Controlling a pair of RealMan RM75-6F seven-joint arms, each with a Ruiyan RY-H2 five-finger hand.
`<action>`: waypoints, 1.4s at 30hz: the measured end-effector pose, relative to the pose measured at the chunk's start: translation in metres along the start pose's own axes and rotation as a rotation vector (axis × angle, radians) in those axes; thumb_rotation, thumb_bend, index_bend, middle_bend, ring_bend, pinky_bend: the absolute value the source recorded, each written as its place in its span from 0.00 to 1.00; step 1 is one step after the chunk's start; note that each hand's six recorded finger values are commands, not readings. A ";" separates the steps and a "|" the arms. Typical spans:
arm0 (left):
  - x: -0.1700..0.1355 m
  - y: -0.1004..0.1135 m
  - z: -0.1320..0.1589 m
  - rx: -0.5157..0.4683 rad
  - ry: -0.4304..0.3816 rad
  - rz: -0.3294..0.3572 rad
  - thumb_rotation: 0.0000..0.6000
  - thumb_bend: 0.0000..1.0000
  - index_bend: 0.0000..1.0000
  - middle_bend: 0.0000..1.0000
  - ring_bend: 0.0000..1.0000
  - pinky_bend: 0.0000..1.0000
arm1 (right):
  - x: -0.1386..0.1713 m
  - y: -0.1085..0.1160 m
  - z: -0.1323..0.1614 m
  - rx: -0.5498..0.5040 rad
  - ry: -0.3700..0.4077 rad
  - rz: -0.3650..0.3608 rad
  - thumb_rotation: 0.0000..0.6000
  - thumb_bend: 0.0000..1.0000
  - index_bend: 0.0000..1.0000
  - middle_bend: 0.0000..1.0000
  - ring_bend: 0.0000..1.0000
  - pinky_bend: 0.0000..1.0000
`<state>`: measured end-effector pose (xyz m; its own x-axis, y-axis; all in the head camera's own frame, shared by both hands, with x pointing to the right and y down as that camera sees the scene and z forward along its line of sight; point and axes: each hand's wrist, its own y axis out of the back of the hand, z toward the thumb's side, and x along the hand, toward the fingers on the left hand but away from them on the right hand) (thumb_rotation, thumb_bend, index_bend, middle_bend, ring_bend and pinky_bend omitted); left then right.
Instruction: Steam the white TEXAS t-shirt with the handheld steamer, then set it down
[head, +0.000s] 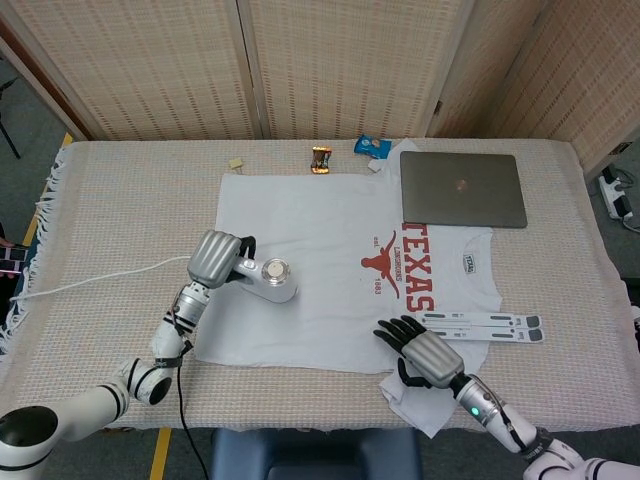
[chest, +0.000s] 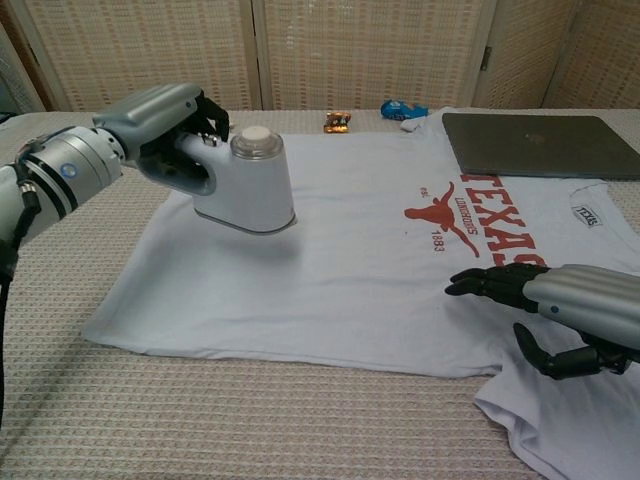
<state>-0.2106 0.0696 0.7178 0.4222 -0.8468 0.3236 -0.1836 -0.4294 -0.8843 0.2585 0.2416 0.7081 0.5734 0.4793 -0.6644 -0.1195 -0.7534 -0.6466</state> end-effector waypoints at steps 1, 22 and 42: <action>0.001 -0.003 0.003 0.003 -0.002 -0.002 1.00 0.42 0.92 1.00 0.92 0.78 | -0.001 -0.001 0.000 0.002 0.000 0.004 0.41 0.85 0.00 0.00 0.00 0.00; 0.008 -0.053 0.034 0.093 -0.019 -0.021 1.00 0.42 0.93 1.00 0.92 0.77 | -0.008 -0.010 0.002 0.011 0.007 0.044 0.41 0.84 0.00 0.00 0.00 0.00; -0.033 -0.017 -0.107 0.146 0.264 0.040 1.00 0.41 0.92 1.00 0.92 0.76 | -0.011 -0.007 0.005 0.011 0.020 0.044 0.41 0.84 0.00 0.00 0.00 0.00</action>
<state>-0.3160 0.0716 0.7581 0.1684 -0.9226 0.3472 -0.0581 -0.3609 -0.9308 0.2492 0.2443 0.7182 0.5834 0.4368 -0.6847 -0.1535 -0.7686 -0.6211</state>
